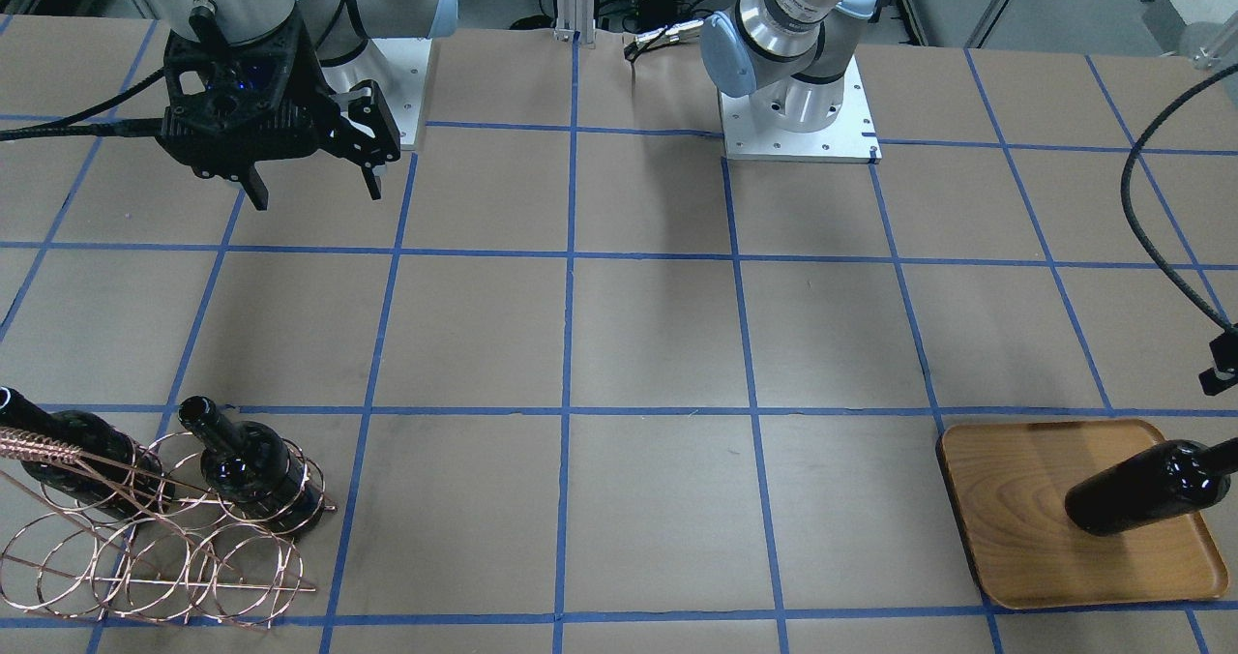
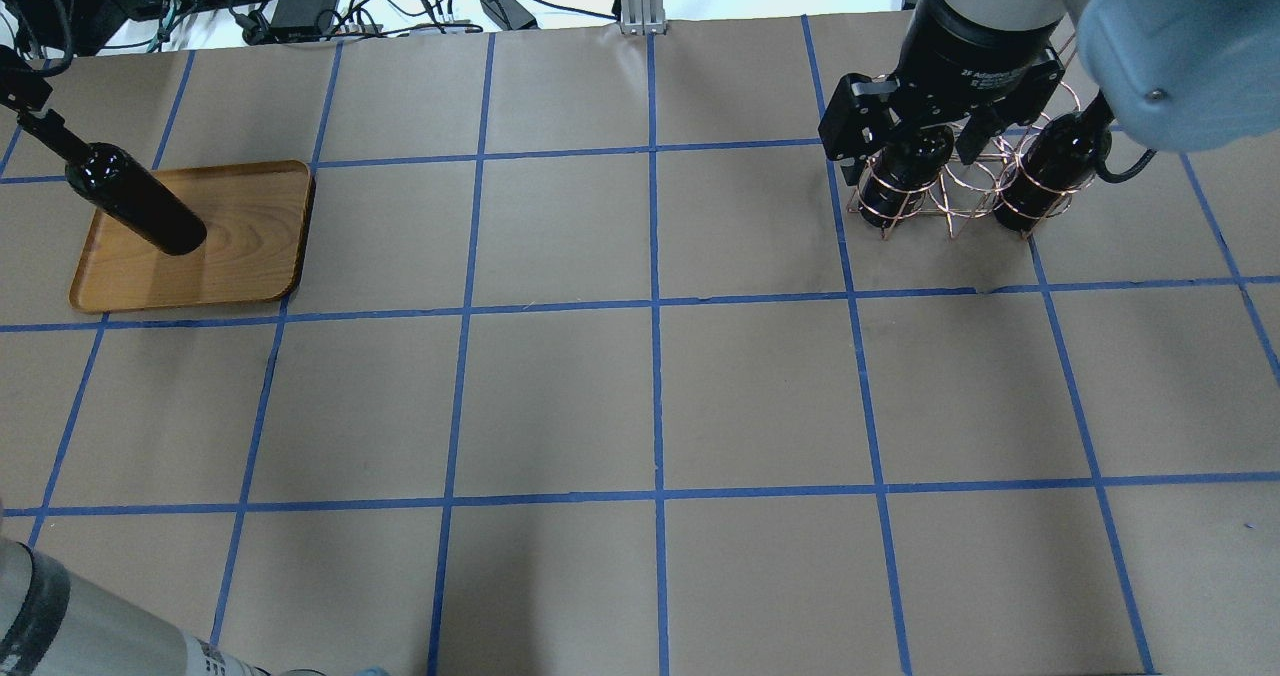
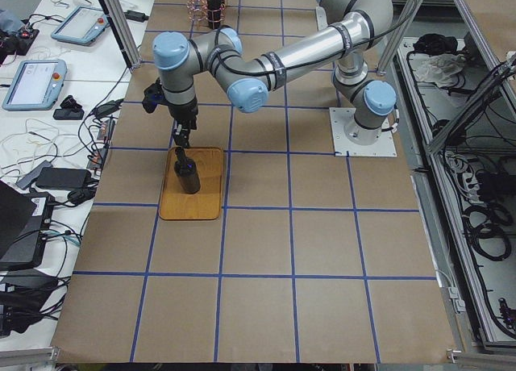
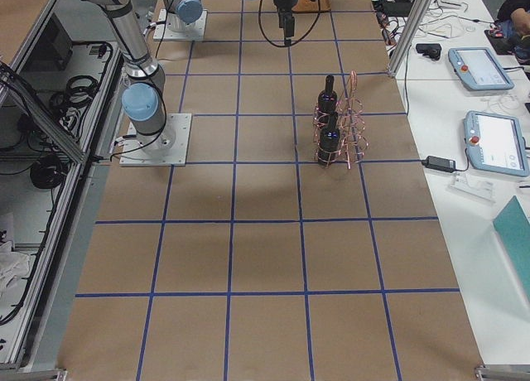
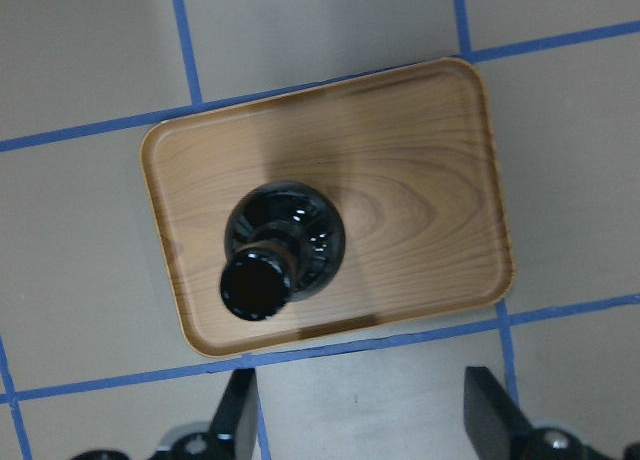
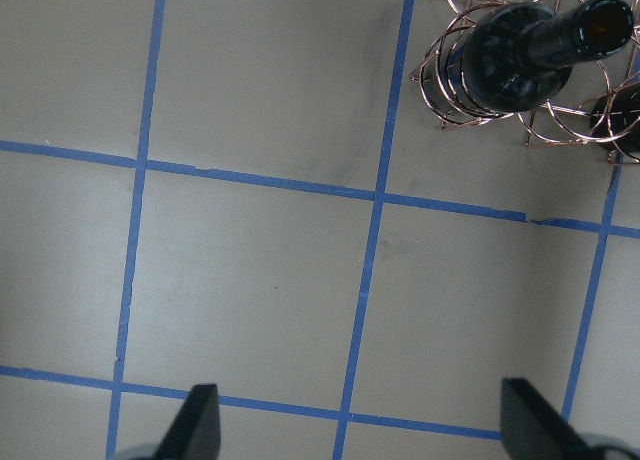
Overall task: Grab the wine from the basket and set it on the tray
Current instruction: 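Open the left gripper and raise it off the bottle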
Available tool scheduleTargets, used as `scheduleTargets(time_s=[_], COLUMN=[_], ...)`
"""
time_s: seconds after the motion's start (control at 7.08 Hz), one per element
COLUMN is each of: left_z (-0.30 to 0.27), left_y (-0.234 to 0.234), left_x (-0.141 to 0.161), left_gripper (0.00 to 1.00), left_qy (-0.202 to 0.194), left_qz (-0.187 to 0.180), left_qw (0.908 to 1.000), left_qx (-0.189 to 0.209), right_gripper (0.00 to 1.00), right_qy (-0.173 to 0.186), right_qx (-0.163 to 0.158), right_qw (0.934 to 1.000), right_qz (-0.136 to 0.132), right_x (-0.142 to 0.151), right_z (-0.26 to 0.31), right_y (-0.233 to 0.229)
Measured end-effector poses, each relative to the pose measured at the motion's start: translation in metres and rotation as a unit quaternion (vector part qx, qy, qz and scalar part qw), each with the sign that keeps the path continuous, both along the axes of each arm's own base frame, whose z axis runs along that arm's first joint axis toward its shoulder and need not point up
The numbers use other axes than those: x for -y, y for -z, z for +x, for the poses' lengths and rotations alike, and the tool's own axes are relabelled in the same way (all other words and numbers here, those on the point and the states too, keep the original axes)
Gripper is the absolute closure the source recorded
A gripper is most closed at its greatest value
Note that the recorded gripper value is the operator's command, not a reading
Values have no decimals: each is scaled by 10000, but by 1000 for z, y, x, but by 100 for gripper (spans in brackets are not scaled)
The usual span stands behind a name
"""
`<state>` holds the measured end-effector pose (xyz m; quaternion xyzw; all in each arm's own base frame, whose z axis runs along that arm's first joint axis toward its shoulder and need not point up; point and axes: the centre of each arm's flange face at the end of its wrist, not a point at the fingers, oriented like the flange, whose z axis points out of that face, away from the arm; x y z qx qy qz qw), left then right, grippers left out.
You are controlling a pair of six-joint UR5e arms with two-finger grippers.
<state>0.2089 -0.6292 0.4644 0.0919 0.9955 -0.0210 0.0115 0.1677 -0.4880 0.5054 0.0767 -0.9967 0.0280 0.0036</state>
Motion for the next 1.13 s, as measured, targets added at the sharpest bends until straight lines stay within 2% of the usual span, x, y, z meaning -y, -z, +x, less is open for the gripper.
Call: scheduleTargets(time_s=[0.28, 0.85, 1.13], left_z=[-93, -295, -367], left_y=[-42, -80, -86], left_x=[-25, -92, -128], left_gripper=[24, 23, 14], left_qy=[335, 231, 288], left_qz=[72, -97, -130], left_qw=[9994, 9997, 9995], left_qx=[-47, -71, -93], right_gripper=[0, 0, 0], right_qy=[-3, 0, 2], right_qx=[6, -1, -5], right_qw=[10000, 10000, 10000], right_qz=[-14, -3, 18], right_x=[1, 1, 1], right_z=[0, -1, -1], right_y=[0, 0, 1])
